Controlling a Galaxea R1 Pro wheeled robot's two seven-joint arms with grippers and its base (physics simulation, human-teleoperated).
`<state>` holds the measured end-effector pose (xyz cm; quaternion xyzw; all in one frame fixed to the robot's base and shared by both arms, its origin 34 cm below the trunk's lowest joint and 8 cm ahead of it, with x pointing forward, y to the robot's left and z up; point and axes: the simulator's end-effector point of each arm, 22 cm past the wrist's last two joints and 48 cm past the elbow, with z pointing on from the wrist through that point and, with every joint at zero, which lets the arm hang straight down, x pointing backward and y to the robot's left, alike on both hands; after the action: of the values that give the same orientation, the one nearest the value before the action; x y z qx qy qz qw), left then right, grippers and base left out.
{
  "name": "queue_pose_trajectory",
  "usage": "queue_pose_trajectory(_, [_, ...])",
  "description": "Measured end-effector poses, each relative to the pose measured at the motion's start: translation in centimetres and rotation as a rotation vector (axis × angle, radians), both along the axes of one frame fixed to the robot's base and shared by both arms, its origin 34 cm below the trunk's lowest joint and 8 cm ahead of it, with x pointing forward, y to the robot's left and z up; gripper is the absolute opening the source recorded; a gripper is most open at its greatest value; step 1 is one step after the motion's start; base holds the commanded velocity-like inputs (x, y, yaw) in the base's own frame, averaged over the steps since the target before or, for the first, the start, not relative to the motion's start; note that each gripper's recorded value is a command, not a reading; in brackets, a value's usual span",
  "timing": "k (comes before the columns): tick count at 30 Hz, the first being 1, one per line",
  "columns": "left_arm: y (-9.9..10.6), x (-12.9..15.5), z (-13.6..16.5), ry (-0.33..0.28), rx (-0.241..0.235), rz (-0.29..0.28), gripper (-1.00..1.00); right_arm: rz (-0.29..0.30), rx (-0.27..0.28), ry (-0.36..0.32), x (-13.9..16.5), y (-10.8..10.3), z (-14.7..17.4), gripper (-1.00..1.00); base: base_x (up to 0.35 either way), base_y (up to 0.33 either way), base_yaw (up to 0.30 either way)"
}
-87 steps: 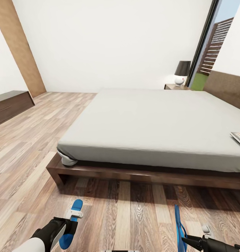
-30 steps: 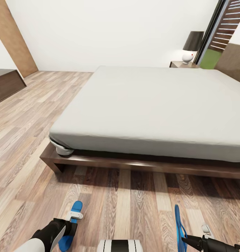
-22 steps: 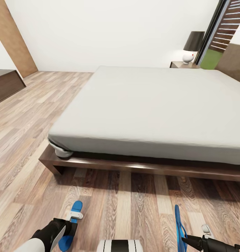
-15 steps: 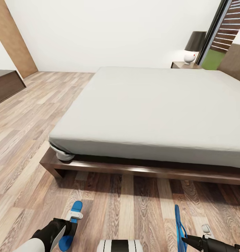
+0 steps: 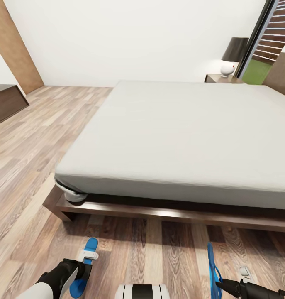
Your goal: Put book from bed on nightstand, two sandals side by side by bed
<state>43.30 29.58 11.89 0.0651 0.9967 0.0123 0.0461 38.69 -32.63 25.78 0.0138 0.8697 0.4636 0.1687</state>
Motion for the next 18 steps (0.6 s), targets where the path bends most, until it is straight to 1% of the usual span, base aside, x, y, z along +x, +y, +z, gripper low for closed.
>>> queue_pose_trajectory(4, [0.04, 0.00, -0.02, 0.000, 0.001, 0.000, -1.00, 0.000, 0.000, 0.000, -0.01, 0.00, -0.02, -1.00, 0.052, 0.005, 0.000])
queue_pose_trajectory(11, [0.10, 0.08, 0.00, -0.002, 0.000, 0.006, -1.00, 0.001, 0.000, 0.000, -0.01, 0.01, -0.03, -1.00, 0.005, 0.000, 0.000])
queue_pose_trajectory(14, [0.11, -0.40, -0.46, 0.011, 0.001, 0.007, -1.00, 0.002, -0.001, 0.012, -0.33, 0.00, -0.43, -1.00, 0.000, 0.000, 0.000])
queue_pose_trajectory(18, [0.15, -0.32, -0.43, 0.010, 0.002, 0.010, -1.00, 0.001, -0.001, 0.011, -0.30, -0.01, -0.42, -1.00, 0.000, 0.000, 0.000])
